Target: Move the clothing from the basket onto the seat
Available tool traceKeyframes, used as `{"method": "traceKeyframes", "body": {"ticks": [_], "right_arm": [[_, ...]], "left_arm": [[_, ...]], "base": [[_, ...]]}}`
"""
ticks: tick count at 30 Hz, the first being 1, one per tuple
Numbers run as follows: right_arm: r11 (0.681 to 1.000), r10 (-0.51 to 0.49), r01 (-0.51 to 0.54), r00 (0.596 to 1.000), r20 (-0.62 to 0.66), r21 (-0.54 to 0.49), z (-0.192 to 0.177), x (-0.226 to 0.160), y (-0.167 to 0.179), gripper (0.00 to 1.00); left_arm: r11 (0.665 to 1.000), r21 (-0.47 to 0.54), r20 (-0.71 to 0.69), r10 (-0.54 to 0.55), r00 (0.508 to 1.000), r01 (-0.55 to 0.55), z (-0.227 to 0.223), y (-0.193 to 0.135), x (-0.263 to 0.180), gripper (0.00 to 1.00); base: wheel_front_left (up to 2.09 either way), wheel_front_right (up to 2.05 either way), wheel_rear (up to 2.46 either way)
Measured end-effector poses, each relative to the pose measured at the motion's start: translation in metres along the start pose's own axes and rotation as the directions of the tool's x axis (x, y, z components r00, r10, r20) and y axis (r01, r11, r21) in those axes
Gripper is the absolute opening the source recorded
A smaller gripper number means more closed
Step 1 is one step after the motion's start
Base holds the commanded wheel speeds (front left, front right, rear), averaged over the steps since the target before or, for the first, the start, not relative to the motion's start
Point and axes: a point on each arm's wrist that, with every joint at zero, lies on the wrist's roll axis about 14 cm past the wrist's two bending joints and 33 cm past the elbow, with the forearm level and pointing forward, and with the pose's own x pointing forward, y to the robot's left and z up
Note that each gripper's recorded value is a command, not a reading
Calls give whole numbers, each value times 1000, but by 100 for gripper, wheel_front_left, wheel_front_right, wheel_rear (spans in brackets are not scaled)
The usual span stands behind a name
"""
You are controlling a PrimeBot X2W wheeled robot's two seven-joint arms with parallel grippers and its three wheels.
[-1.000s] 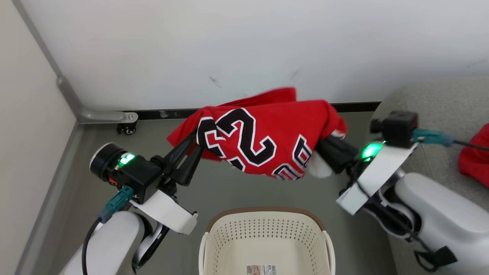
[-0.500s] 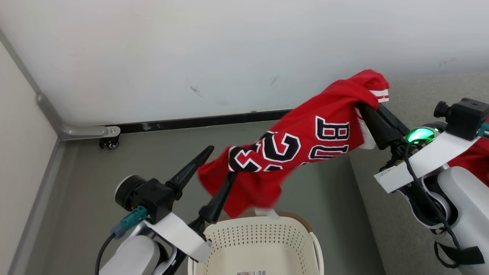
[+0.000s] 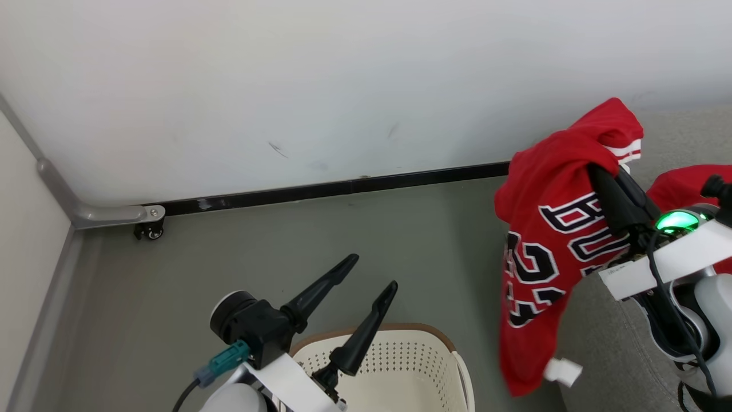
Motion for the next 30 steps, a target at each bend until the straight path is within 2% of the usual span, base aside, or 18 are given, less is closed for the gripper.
{"method": "traceKeyframes", "body": {"ticks": [11, 30], "right_arm": [[990, -124, 128, 991, 51, -64, 21, -32, -32, 0], [944, -289, 300, 953, 91, -139, 42, -88, -67, 0]], "left_arm": [[991, -47, 9, -122, 993, 122, -3, -39, 7, 100], [959, -85, -30, -274, 961, 270, -20, -81, 12, 100]], "base": [[0, 0, 0], [0, 0, 0]]}}
